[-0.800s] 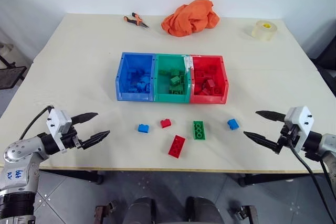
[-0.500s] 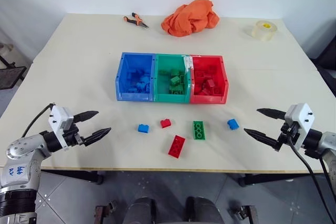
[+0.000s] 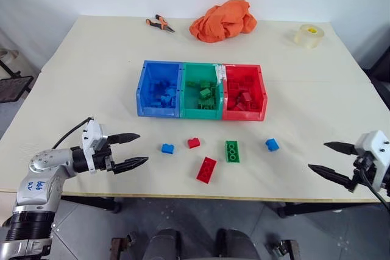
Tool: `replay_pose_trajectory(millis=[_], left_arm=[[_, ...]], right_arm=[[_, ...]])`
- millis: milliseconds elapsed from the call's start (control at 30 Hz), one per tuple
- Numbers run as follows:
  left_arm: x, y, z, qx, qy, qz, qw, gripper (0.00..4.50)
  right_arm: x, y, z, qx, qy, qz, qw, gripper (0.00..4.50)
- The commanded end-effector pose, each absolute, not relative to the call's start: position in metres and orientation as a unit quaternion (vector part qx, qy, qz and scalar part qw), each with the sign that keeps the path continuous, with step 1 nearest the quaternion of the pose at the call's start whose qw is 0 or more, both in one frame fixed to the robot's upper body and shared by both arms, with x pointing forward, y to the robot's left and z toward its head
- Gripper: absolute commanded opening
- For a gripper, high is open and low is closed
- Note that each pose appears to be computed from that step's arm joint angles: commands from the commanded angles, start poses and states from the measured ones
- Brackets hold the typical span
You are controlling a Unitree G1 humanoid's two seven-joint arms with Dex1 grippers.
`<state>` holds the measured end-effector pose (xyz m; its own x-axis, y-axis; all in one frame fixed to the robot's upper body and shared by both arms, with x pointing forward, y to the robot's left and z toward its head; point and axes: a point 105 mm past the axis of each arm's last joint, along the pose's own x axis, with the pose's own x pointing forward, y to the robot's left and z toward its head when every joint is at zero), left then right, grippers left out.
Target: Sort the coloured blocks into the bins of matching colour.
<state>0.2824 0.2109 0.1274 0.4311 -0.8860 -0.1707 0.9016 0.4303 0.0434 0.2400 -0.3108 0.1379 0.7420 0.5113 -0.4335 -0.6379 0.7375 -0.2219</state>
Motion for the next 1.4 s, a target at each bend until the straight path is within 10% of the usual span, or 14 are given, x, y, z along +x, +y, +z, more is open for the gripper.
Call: replay_pose_trajectory(millis=[33, 567, 800, 1167, 1400], left_arm=[[0.283, 0.211, 0.141, 0.064, 0.019, -0.551, 0.832, 4.45], [0.264, 0.215, 0.149, 0.038, -0.053, -0.556, 0.829, 4.45], [0.256, 0.214, 0.147, 0.032, -0.053, -0.544, 0.837, 4.45], [0.257, 0.211, 0.145, 0.025, -0.057, -0.543, 0.837, 4.5], [0.258, 0.211, 0.151, 0.016, -0.083, -0.528, 0.845, 4.5]], right_arm=[[0.238, -0.311, 0.155, -0.209, 0.164, 0.307, 0.914, 4.5], [0.319, -0.243, 0.107, -0.131, 0.118, 0.257, 0.95, 4.5], [0.315, -0.232, 0.084, -0.141, 0.142, 0.284, 0.938, 4.5], [0.31, -0.235, 0.1, -0.139, 0.124, 0.282, 0.941, 0.9], [0.307, -0.199, 0.15, -0.12, 0.065, 0.348, 0.928, 0.88]])
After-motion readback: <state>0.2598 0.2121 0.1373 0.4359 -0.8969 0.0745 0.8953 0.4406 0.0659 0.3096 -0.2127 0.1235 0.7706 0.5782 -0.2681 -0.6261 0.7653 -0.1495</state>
